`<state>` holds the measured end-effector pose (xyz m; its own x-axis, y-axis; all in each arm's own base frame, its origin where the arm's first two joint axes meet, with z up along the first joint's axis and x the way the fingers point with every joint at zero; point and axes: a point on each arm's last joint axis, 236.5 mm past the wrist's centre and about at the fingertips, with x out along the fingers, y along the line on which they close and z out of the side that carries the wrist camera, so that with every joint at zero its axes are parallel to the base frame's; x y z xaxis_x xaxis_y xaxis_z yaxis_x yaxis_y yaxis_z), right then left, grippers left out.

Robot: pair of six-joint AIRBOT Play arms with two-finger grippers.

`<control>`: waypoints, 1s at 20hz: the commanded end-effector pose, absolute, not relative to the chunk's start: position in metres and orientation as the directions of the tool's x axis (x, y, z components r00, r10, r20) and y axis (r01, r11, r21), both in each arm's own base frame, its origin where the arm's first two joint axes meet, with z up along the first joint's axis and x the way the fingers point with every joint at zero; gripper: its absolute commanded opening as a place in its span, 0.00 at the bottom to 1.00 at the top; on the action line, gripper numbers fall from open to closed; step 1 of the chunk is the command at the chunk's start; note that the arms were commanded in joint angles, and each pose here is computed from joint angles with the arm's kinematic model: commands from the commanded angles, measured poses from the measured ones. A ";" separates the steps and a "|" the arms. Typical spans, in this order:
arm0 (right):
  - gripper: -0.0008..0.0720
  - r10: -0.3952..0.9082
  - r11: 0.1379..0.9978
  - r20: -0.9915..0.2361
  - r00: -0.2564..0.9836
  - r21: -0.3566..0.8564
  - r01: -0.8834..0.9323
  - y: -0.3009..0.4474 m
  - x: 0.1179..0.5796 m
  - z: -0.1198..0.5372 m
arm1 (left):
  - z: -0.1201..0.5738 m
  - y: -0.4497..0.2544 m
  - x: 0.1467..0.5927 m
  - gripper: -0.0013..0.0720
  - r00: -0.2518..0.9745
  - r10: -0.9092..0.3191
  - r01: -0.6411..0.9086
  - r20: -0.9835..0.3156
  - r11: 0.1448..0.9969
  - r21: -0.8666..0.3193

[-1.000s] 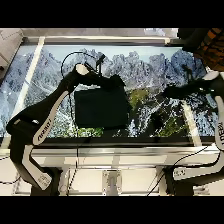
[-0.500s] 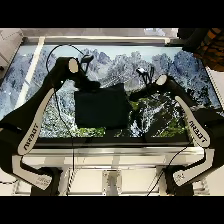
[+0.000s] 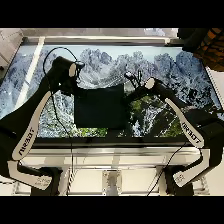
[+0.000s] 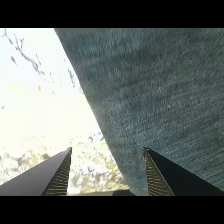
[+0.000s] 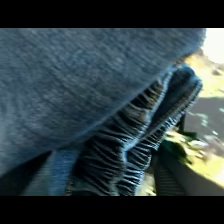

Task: Fold the clothes and pants, and hang the long-sleeved shirts on hangers.

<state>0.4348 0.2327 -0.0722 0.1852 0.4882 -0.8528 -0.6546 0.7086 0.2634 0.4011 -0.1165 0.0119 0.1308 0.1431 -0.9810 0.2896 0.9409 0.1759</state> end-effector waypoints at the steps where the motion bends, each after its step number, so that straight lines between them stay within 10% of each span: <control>1: 0.62 0.503 0.691 -0.848 0.167 0.279 -0.666 0.244 0.429 -0.074 | -0.011 -0.105 0.382 0.68 0.060 0.196 0.302 -0.979 0.931 0.205; 4: 0.04 0.501 0.683 -0.852 0.154 0.280 -0.674 0.250 0.425 -0.080 | -0.022 -0.103 0.368 0.67 0.021 0.212 0.318 -0.977 0.925 0.208; 13: 0.03 0.136 0.957 -0.962 0.237 0.066 -0.284 0.042 0.481 -0.058 | -0.020 -0.098 0.351 0.67 0.041 0.203 0.302 -0.978 0.931 0.206; 20: 0.02 0.064 0.953 -0.998 0.013 0.064 0.296 -0.204 0.366 -0.062 | -0.045 -0.094 0.336 0.67 0.000 0.212 0.297 -0.977 0.933 0.202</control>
